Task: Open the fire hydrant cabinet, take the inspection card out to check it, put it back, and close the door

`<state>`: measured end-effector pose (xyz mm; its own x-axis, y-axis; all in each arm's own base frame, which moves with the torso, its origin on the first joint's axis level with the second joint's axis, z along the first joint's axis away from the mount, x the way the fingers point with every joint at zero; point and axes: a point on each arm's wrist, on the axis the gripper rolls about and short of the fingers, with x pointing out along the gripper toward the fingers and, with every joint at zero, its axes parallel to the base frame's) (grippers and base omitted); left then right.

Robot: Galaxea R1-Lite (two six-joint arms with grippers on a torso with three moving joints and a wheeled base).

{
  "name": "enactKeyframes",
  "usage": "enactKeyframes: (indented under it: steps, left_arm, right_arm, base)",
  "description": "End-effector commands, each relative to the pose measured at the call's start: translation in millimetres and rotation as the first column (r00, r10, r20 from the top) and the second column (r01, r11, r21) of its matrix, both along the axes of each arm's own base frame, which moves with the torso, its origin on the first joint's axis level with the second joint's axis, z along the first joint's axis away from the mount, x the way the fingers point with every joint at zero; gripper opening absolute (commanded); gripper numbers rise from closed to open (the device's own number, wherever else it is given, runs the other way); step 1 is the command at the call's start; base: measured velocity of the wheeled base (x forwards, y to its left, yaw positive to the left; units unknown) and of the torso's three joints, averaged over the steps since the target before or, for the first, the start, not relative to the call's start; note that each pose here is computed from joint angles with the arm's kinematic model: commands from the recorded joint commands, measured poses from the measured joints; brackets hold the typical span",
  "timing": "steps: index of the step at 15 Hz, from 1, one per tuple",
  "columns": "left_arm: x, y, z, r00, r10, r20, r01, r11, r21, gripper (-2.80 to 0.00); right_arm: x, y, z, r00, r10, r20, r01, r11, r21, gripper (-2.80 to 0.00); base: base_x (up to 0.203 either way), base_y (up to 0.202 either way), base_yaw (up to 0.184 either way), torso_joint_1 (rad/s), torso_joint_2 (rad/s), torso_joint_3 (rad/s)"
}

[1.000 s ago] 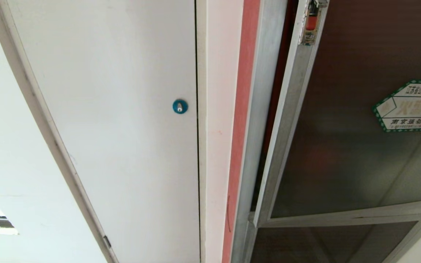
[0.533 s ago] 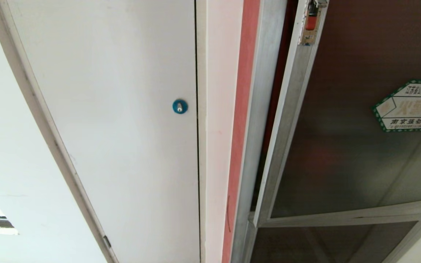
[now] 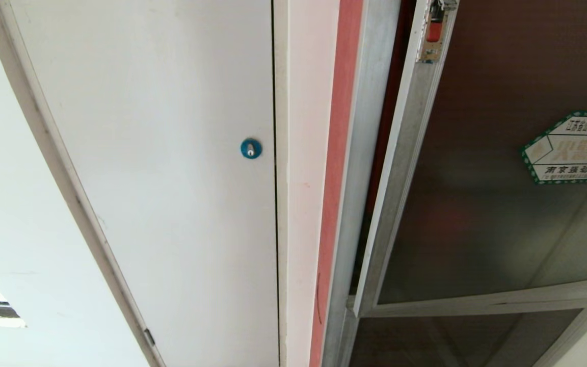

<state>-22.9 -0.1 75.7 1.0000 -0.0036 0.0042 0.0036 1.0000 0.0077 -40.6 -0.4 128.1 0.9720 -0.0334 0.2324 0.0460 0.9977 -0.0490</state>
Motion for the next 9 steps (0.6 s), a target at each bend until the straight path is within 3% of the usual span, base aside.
enactKeyframes:
  steps: [1,4,9]
  left_arm:
    - [0.2,0.0,-0.4,1.0,-0.001,-0.003,0.001,1.0,0.0,-2.8]
    - [0.2,0.0,-0.2,1.0,-0.001,-0.001,0.001,1.0,0.0,-2.8]
    - [0.2,0.0,-0.4,1.0,0.0,-0.003,0.0,1.0,0.0,-2.8]
  right_arm:
    - [8.2,0.4,-18.9,0.998,0.019,-0.062,-0.02,1.0,-0.003,-2.8]
    - [16.7,1.2,-38.2,0.994,0.048,-0.094,-0.051,0.998,-0.033,-2.8]
    - [17.7,1.5,-47.9,0.981,0.061,-0.184,-0.07,0.997,-0.04,-2.8]
  base:
    - [0.0,0.0,0.0,0.0,0.0,0.0]
    - [0.0,0.0,0.0,0.0,0.0,0.0]
    - [0.0,0.0,0.0,0.0,0.0,0.0]
